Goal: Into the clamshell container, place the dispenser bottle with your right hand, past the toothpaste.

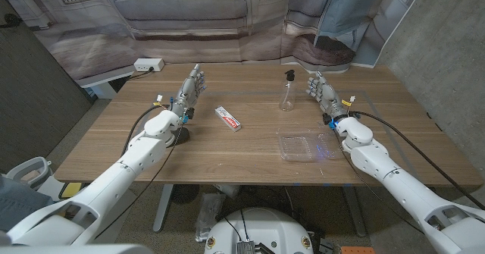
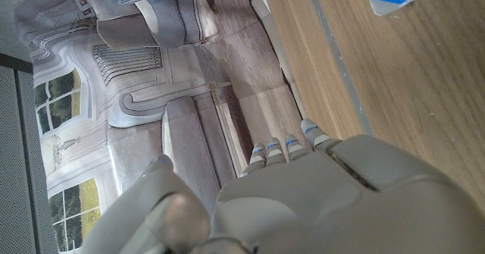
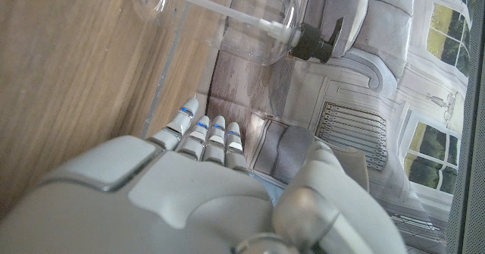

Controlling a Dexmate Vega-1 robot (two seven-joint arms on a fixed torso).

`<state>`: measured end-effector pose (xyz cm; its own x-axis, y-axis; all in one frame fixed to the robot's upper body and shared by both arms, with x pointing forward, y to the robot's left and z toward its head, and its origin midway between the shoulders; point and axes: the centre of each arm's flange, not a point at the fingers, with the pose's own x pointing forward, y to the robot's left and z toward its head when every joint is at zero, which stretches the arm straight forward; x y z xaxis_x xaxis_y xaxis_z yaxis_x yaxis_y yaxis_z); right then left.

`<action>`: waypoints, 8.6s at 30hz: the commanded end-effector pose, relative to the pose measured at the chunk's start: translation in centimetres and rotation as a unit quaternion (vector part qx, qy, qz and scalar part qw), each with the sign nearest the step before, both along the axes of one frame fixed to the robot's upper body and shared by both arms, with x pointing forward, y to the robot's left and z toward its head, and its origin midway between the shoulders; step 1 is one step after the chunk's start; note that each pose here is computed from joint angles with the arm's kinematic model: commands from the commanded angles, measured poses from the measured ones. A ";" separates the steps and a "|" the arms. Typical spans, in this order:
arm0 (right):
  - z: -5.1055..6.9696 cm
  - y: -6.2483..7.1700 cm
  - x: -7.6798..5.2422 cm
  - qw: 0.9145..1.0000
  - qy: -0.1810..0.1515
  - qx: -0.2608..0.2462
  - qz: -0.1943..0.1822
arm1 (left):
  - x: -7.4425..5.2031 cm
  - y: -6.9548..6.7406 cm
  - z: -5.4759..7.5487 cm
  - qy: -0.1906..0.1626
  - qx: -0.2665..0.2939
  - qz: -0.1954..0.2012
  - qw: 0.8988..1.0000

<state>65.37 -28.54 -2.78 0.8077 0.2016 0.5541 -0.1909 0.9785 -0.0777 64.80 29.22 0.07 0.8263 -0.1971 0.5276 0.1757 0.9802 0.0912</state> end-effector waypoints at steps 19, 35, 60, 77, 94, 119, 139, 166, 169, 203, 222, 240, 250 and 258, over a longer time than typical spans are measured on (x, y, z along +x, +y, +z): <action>1.6 -0.4 -1.2 0.999 -0.031 -0.026 0.001 | -0.6 -0.1 0.1 -0.003 0.000 0.006 1.000; 2.4 0.8 -1.1 0.997 -0.053 -0.053 0.001 | -0.7 0.1 0.5 -0.008 -0.002 0.005 1.000; 3.0 1.8 -2.0 0.991 -0.082 -0.098 -0.025 | -0.7 0.1 0.7 -0.011 -0.001 0.005 1.000; 3.3 2.4 -2.3 0.987 -0.095 -0.125 -0.042 | -1.5 0.3 0.7 -0.017 -0.003 0.006 1.000; 3.5 2.7 -2.2 0.982 -0.102 -0.149 -0.051 | -1.6 0.4 0.0 -0.019 -0.013 -0.004 1.000; 3.0 3.5 -1.9 0.972 -0.113 -0.187 -0.089 | -2.5 0.9 0.0 -0.024 -0.012 0.001 1.000; 2.8 4.5 -2.0 0.962 -0.114 -0.225 -0.110 | -3.1 1.3 0.1 -0.034 -0.018 0.003 0.999; 2.7 5.3 -1.1 0.951 -0.120 -0.254 -0.131 | -3.9 0.9 -0.1 -0.037 -0.020 0.008 0.999; 2.7 5.4 -1.0 0.950 -0.120 -0.257 -0.131 | -4.0 0.9 -0.2 -0.038 -0.022 0.010 0.999; 3.0 6.8 0.5 0.946 -0.119 -0.275 -0.125 | -5.2 1.4 -0.1 -0.039 -0.023 0.023 0.999; 2.7 6.5 1.5 0.946 -0.108 -0.276 -0.135 | -5.7 1.6 -0.4 -0.036 -0.022 0.025 0.999; 2.7 6.4 1.9 0.944 -0.108 -0.275 -0.150 | -6.1 1.6 -0.8 -0.036 -0.025 0.028 0.999; 2.4 6.4 2.4 0.943 -0.103 -0.277 -0.151 | -6.1 1.4 -1.0 -0.034 -0.027 0.028 0.999; 2.2 6.7 2.8 0.942 -0.099 -0.282 -0.151 | -6.1 1.5 -1.1 -0.032 -0.028 0.030 0.999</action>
<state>67.70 -22.09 -0.31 0.7604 0.2878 0.5822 0.1619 0.7842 -0.5991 58.74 30.74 -0.86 0.7973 -0.1215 0.5912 0.1152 0.9922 0.0485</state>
